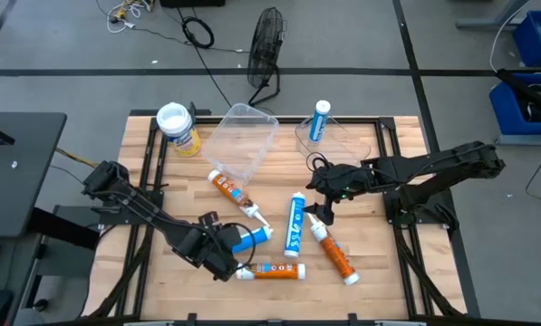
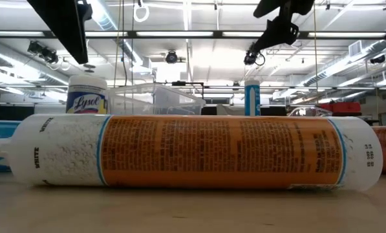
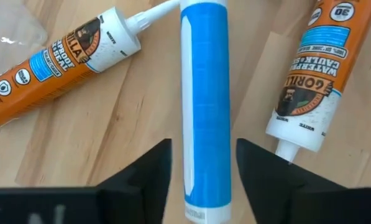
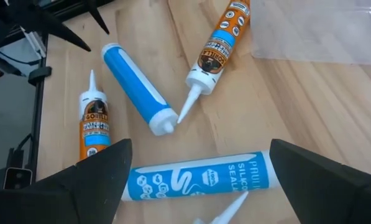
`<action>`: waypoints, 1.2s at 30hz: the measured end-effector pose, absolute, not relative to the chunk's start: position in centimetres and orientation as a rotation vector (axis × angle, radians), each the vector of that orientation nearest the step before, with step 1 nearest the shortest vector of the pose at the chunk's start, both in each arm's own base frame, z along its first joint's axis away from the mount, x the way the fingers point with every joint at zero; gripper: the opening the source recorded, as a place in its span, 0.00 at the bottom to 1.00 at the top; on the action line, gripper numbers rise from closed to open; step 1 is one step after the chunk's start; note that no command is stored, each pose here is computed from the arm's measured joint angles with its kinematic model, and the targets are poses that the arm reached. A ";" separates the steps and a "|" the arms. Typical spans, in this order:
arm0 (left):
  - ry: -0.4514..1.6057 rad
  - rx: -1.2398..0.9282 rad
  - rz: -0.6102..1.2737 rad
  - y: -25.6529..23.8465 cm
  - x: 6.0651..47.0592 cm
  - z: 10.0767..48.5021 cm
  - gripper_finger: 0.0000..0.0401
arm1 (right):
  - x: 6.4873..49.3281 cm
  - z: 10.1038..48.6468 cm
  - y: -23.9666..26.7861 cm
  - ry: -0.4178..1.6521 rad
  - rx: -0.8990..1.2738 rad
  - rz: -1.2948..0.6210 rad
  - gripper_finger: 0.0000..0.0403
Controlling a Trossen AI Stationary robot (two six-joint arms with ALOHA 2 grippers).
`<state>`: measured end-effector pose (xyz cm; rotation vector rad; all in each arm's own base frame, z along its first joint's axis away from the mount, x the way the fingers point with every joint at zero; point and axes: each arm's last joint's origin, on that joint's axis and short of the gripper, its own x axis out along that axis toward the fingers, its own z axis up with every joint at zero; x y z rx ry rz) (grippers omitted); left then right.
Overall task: Pick & place silicon tubes, Sealant and Lysol wipes
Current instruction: Put the left blue sealant into the right transparent bin
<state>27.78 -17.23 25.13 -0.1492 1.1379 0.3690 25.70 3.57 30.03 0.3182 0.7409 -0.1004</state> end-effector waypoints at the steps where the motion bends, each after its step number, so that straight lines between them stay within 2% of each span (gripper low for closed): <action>1: 1.136 -0.151 0.369 -17.1 27.9 25.1 0.41 | 25.7 30.0 3.6 0.739 0.318 -0.099 0.95; 4: 1.114 -0.163 0.356 -16.3 28.8 25.2 0.37 | 25.8 30.1 3.6 0.731 0.315 -0.095 0.95; 7: 1.073 -0.222 0.327 -14.9 30.5 25.4 0.39 | 25.7 30.2 3.6 0.727 0.322 -0.078 0.95; 12: 1.099 -0.321 0.337 -12.4 32.1 25.0 0.53 | 24.9 30.7 3.9 0.741 0.380 -0.029 0.95; 15: 1.139 -0.348 0.266 -11.8 33.2 24.2 0.64 | 24.3 30.9 4.1 0.751 0.377 -0.033 0.95; 18: 1.217 -0.351 0.216 -11.7 34.0 22.5 0.73 | 23.9 31.0 4.1 0.763 0.385 -0.050 0.95; 21: 1.307 -0.313 0.243 -11.7 34.2 20.5 0.79 | 23.7 31.1 4.1 0.764 0.387 -0.055 0.95; 31: 1.388 -0.269 0.245 -12.3 35.7 15.7 0.81 | 23.7 31.1 4.0 0.758 0.380 -0.063 0.95; 36: 1.419 -0.251 0.238 -12.4 35.9 14.8 0.75 | 23.7 31.1 4.0 0.756 0.380 -0.070 0.95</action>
